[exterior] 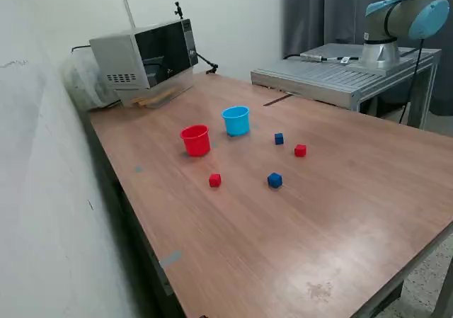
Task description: Place red objects in the red bin, and blue objects in the blue bin.
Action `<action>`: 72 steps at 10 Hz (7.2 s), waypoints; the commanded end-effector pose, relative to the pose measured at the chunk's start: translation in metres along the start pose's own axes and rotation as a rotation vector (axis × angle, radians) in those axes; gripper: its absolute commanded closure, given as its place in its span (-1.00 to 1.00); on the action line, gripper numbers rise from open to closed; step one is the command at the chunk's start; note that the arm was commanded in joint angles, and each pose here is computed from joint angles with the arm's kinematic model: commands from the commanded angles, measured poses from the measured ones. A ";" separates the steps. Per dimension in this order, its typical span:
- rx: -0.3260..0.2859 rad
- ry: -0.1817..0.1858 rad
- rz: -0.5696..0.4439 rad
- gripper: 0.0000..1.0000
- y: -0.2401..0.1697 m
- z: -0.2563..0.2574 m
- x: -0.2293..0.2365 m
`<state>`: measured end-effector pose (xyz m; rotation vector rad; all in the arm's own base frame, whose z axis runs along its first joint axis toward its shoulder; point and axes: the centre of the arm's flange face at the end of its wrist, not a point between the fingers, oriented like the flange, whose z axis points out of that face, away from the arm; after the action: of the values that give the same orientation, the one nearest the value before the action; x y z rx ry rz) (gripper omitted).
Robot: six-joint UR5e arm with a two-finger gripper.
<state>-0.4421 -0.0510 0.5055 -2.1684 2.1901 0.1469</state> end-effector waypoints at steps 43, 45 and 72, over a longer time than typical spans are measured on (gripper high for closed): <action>-0.109 0.036 -0.185 -1.00 0.011 -0.009 0.085; -0.150 0.043 -0.357 -1.00 0.019 -0.005 0.176; 0.012 0.162 -0.119 -1.00 0.301 0.353 0.233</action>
<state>-0.7528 -0.2448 0.1437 -2.2726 2.2297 -0.0542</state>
